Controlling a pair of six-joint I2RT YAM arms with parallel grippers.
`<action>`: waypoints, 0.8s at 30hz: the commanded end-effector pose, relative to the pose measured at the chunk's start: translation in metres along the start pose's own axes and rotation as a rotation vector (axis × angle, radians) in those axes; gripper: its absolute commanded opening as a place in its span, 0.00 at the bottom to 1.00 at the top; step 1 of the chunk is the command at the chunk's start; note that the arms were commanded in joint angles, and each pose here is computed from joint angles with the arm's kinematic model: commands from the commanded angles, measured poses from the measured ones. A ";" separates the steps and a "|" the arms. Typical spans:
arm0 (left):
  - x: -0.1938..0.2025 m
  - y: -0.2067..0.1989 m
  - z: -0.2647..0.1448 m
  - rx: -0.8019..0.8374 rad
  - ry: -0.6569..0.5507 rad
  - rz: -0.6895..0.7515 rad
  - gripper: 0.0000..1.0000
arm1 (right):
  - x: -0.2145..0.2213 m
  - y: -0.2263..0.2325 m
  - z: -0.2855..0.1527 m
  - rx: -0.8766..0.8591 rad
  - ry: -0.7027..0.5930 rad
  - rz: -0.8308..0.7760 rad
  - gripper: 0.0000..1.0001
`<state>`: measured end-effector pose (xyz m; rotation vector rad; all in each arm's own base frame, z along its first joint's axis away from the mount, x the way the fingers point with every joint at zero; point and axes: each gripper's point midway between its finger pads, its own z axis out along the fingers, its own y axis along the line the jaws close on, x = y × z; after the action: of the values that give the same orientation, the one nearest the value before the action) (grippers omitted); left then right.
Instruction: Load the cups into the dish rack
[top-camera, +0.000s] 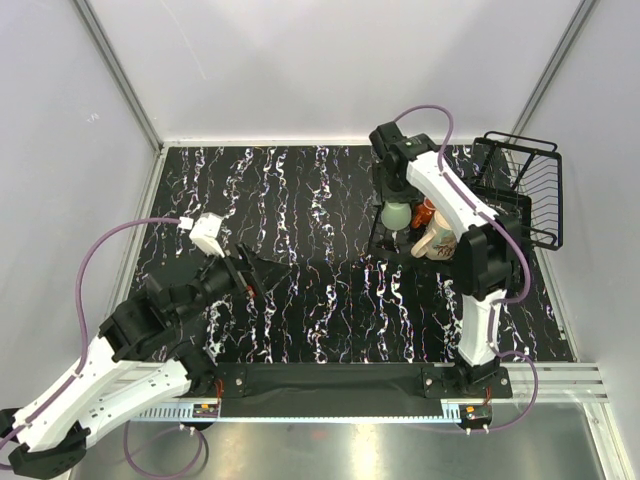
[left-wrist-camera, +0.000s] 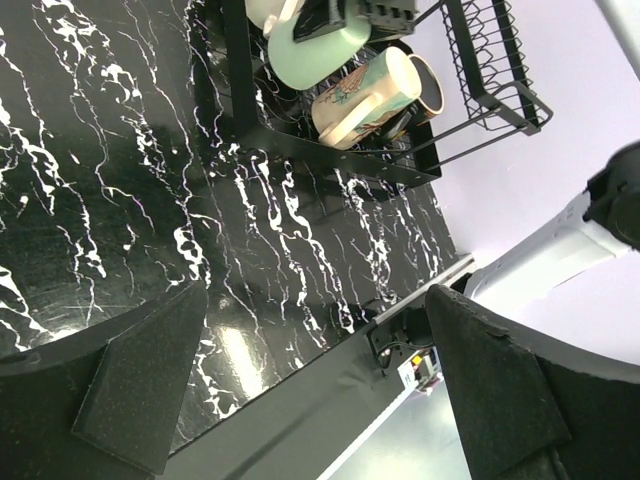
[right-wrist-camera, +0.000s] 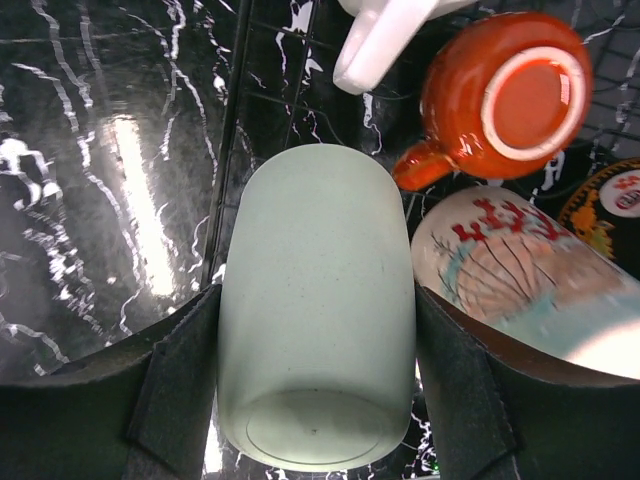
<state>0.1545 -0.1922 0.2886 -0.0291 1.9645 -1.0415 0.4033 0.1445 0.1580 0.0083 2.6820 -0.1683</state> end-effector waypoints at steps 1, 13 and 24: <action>-0.005 -0.002 0.003 0.007 -0.016 0.048 0.98 | -0.012 0.007 0.008 -0.022 -0.013 0.004 0.06; -0.003 -0.006 0.005 0.020 0.011 0.078 0.98 | -0.001 0.016 0.049 -0.046 0.026 0.026 0.21; -0.002 -0.012 0.008 0.037 0.023 0.067 0.98 | 0.011 0.013 0.067 -0.039 0.058 0.018 0.54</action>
<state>0.1577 -0.1980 0.2725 0.0454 2.0218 -0.9813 0.4202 0.1480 0.0942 0.0260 2.7531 -0.1346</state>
